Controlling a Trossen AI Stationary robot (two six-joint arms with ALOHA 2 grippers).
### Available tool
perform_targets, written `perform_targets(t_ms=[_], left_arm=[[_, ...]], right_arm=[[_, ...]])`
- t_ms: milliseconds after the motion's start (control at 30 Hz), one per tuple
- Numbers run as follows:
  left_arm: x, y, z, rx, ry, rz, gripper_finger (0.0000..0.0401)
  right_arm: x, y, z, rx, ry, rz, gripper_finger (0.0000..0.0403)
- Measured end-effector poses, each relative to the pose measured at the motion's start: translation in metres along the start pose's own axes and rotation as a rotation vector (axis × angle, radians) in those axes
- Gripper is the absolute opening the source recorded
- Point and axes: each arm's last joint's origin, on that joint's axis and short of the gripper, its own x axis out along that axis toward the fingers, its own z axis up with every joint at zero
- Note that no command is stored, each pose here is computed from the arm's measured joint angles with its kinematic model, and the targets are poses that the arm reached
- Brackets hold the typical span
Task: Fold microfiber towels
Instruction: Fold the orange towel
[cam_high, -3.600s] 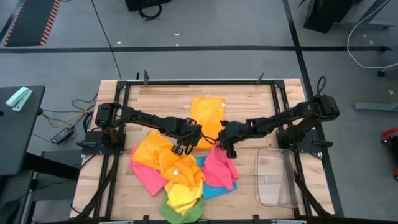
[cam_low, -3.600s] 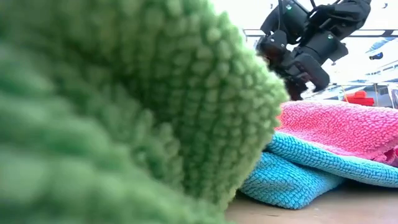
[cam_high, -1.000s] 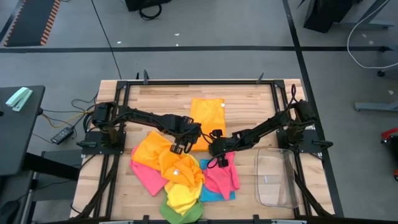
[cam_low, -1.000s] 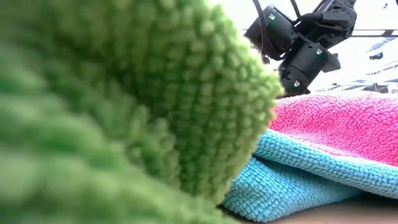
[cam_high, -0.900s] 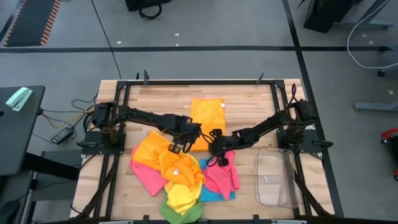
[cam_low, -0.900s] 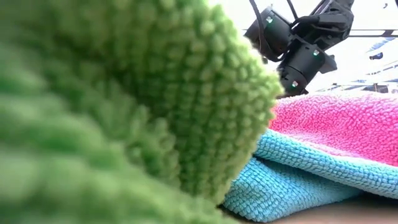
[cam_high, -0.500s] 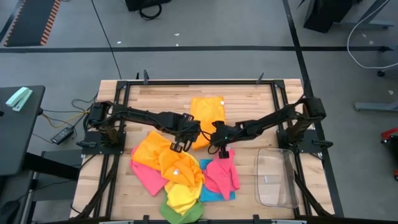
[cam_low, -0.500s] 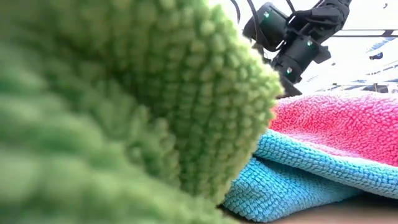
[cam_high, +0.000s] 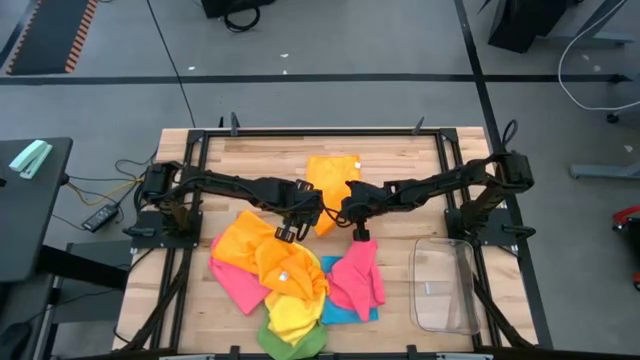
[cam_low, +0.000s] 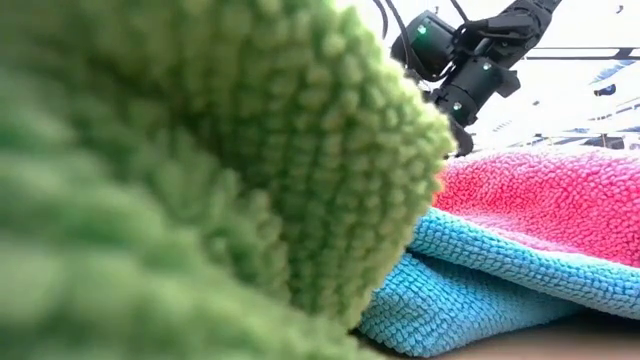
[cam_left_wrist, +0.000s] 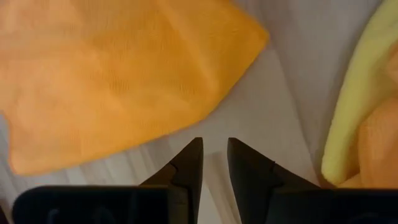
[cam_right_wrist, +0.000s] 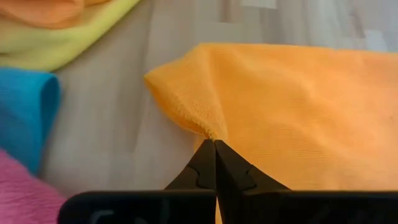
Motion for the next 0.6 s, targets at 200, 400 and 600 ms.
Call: perform_targets(t_ms=[200,400,600], left_arm=[[0.0,0.003,0.0,0.028,-0.01,0.008,0.0079],[0.001,0.007,0.0,0.012,-0.026,0.02,0.0084],[0.001,0.007,0.001,0.016,-0.029,0.021,0.008]], right_arm=[[0.0,-0.017,0.0,0.007,-0.022,0.0,0.0],[0.002,-0.026,0.002,-0.056,-0.064,-0.014,0.0],[0.015,-0.04,0.0,-0.069,-0.096,-0.044,0.0]])
